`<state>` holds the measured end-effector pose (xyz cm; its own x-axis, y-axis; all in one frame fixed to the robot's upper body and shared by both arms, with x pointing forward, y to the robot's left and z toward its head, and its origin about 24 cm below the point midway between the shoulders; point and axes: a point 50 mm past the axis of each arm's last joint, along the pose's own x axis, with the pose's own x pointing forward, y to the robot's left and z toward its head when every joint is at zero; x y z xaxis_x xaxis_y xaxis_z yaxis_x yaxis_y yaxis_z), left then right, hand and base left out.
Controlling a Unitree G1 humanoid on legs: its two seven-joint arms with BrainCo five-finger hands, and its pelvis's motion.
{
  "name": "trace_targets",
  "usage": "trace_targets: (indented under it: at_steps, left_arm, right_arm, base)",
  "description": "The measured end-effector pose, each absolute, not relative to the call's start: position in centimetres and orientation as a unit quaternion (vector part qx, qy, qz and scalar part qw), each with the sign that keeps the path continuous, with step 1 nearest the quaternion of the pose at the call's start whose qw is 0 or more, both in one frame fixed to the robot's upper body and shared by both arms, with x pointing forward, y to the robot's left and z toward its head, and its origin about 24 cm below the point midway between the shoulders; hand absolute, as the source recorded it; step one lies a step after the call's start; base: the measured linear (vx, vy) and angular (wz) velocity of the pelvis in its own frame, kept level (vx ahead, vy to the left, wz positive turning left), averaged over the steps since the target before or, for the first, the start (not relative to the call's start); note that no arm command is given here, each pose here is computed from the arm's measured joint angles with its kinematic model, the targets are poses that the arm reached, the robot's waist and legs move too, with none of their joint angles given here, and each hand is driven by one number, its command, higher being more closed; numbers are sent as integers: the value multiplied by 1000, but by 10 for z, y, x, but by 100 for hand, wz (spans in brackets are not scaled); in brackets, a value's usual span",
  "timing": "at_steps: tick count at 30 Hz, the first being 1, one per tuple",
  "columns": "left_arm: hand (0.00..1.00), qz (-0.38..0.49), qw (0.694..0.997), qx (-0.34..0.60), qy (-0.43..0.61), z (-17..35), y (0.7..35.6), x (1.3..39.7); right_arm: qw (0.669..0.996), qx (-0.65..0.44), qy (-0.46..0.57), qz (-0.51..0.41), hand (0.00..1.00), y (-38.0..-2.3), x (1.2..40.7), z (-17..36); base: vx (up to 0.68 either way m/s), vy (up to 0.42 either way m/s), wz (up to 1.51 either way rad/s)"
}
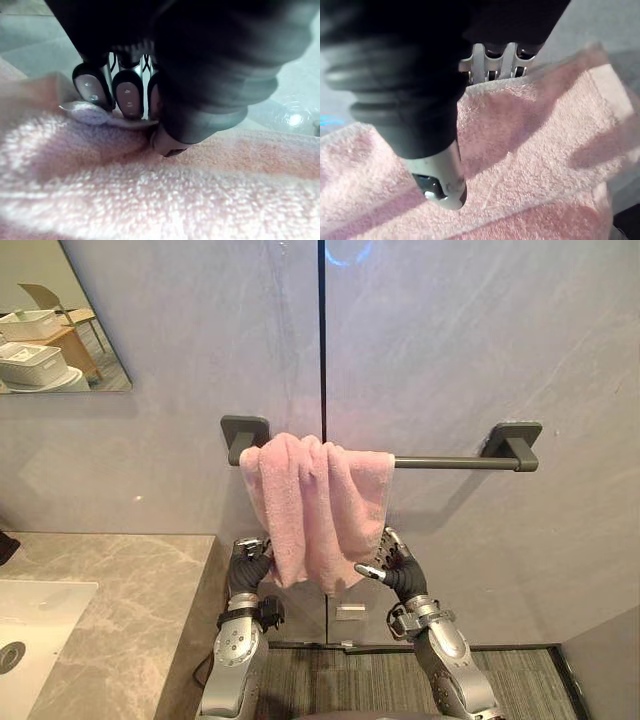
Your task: Organize washtable
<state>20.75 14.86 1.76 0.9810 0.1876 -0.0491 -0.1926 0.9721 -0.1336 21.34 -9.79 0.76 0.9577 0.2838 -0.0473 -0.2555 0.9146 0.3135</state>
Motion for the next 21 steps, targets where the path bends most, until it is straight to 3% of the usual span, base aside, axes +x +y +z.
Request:
trace_targets:
  at_steps: [10, 21]
  left_arm:
    - [100, 95, 993, -70, 15, 18, 148, 207]
    - [100, 91, 993, -70, 9, 19, 150, 208]
  right_arm:
    - [978, 148, 46, 136, 100, -99, 215, 7]
    - [988, 145, 28, 50, 100, -131, 222, 10]
  base:
    - [-15, -11, 5]
    - [-22, -7, 0]
